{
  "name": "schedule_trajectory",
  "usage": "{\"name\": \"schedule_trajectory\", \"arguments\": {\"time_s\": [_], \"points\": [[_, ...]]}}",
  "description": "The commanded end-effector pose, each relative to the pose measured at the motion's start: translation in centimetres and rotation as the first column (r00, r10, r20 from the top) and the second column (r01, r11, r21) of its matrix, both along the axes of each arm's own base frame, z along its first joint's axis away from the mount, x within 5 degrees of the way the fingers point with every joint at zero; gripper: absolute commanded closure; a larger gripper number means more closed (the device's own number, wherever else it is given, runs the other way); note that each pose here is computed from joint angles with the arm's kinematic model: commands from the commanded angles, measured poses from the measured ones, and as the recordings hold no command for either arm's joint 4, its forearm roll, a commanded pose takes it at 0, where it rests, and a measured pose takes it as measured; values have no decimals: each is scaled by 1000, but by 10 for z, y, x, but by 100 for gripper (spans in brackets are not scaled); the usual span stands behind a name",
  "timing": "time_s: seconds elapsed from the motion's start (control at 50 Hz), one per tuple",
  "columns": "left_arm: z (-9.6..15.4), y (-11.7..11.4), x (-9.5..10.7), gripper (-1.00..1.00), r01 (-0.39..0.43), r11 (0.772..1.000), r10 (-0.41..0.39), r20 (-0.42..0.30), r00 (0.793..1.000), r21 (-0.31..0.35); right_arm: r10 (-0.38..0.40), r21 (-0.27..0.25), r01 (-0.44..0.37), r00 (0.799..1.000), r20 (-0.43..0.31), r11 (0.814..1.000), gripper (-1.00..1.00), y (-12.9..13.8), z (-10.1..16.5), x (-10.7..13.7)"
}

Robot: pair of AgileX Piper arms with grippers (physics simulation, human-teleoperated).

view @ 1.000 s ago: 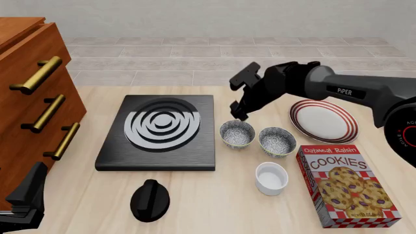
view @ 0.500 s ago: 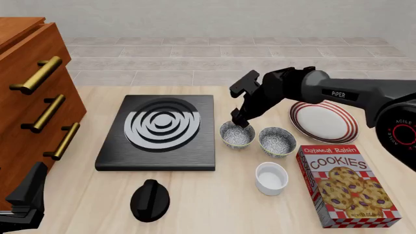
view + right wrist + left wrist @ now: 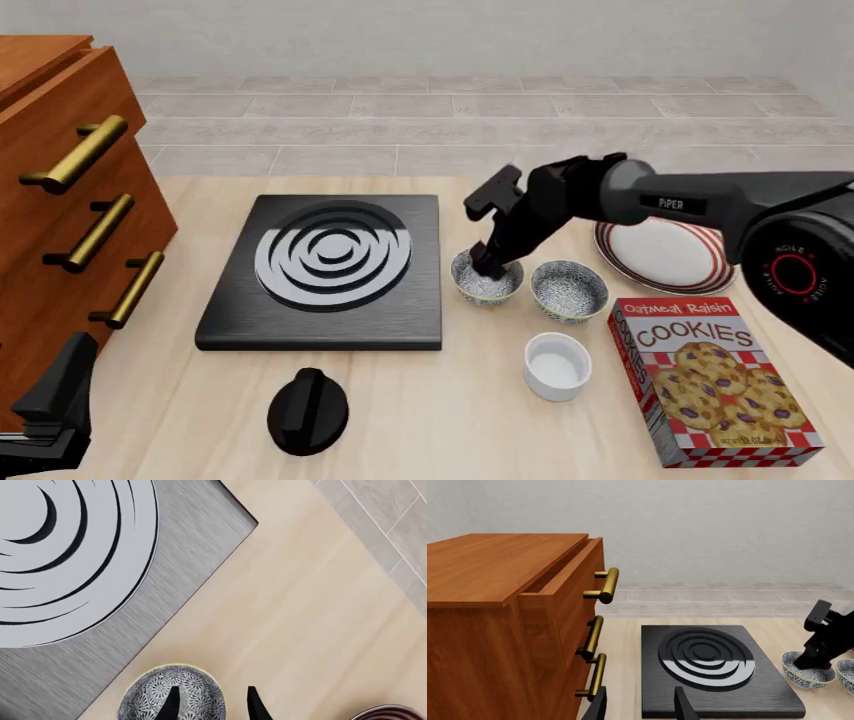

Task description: Pick the akita bowl from table center and place it on the plate.

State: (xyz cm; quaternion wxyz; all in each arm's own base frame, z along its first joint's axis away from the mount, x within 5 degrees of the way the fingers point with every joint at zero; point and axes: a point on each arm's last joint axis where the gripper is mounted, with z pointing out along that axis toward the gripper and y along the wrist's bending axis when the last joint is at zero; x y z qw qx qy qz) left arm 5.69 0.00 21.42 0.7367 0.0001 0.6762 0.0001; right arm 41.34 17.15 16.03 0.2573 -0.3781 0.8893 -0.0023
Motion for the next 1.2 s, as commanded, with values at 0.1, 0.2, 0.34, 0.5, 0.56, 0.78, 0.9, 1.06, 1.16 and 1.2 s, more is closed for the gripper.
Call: {"name": "schedule_trajectory", "arguments": {"time_s": [0.1,0.2,0.34,0.5,0.56,0.78,0.9,1.06,1.16,1.2], "points": [[0,0,0,-100,0,1000,0,0,1000,0,4,-9,-4,1000,-21,1000,-100,1,-9,0],[0,0,0,-100,0,1000,0,0,1000,0,4,-15,-4,999,-32,1000,-100,1,-14,1],[0,0,0,-100,0,1000,0,0,1000,0,-4,-18,3,999,-45,1000,-100,0,-20,3],[0,0,0,-100,0,1000,0,0,1000,0,-14,-24,13,998,-61,1000,-100,-3,-29,6],[0,0,0,-100,0,1000,0,0,1000,0,-20,-25,19,998,-67,1000,-100,-4,-30,7],[0,0,0,-100,0,1000,0,0,1000,0,-47,-28,45,995,-89,999,-100,-12,-39,5],[0,0,0,-100,0,1000,0,0,1000,0,-43,-14,43,997,-60,999,-100,-10,-31,5],[0,0,0,-100,0,1000,0,0,1000,0,-40,11,40,998,-43,999,100,4,-20,-1],[0,0,0,-100,0,1000,0,0,1000,0,-34,9,34,998,-44,999,100,5,-19,-3],[0,0,0,-100,0,1000,0,0,1000,0,-32,9,33,998,-47,999,100,6,-19,-5]]}}
